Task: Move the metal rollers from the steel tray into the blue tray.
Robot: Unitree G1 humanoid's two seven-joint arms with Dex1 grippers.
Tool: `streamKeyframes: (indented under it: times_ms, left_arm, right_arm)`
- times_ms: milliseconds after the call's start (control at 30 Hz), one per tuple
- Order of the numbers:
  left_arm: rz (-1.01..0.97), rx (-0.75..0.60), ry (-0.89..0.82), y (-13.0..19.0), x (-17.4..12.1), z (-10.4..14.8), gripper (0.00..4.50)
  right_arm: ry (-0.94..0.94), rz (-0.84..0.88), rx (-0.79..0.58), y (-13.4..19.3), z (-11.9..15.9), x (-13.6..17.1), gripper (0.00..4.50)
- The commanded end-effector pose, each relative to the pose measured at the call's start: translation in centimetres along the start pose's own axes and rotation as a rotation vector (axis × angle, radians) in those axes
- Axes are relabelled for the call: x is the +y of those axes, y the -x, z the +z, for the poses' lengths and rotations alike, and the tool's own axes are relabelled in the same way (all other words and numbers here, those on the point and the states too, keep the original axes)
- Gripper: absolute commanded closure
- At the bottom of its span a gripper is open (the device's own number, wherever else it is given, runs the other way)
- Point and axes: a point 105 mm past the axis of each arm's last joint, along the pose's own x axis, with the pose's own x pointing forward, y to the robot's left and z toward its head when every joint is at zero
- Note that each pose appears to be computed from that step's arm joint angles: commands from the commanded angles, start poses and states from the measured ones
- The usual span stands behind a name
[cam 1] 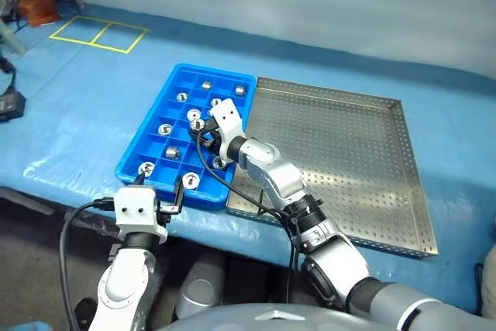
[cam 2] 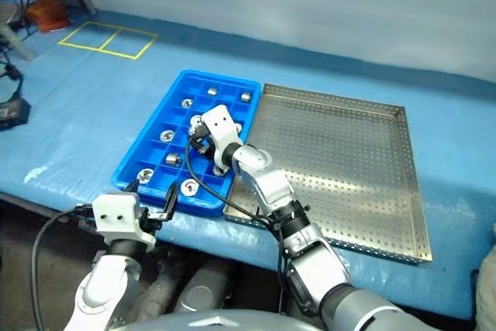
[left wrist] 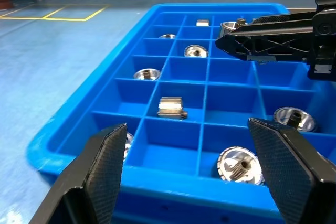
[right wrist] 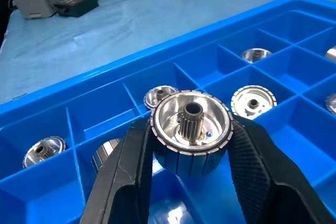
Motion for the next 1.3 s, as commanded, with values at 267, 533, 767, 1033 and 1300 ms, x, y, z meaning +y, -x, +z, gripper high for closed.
streamKeyframes:
  times_ms: [267, 533, 767, 1033, 1300]
  left_arm:
    - [-0.051, -0.090, 0.000, -0.5, -0.8, 2.2, 0.51]
    - [-0.070, -0.091, -0.001, -0.8, -1.0, 2.2, 0.51]
    - [-0.084, -0.092, -0.004, -0.9, -1.2, 2.3, 0.51]
    - [-0.097, -0.096, -0.012, -1.1, -1.3, 2.4, 0.51]
    - [-0.120, -0.111, -0.094, -2.3, -0.4, 3.2, 0.51]
  right_arm:
    - [0.011, -0.070, -0.054, 0.9, 1.3, -2.3, 2.81]
    - [0.015, -0.100, -0.039, 1.7, 0.8, -3.2, 2.81]
    - [-0.002, -0.136, -0.007, 2.5, 0.0, -4.3, 2.81]
    - [-0.030, -0.126, 0.008, 2.9, -0.2, -4.2, 1.18]
    - [0.019, -0.098, -0.078, 4.6, 2.2, -3.6, 0.04]
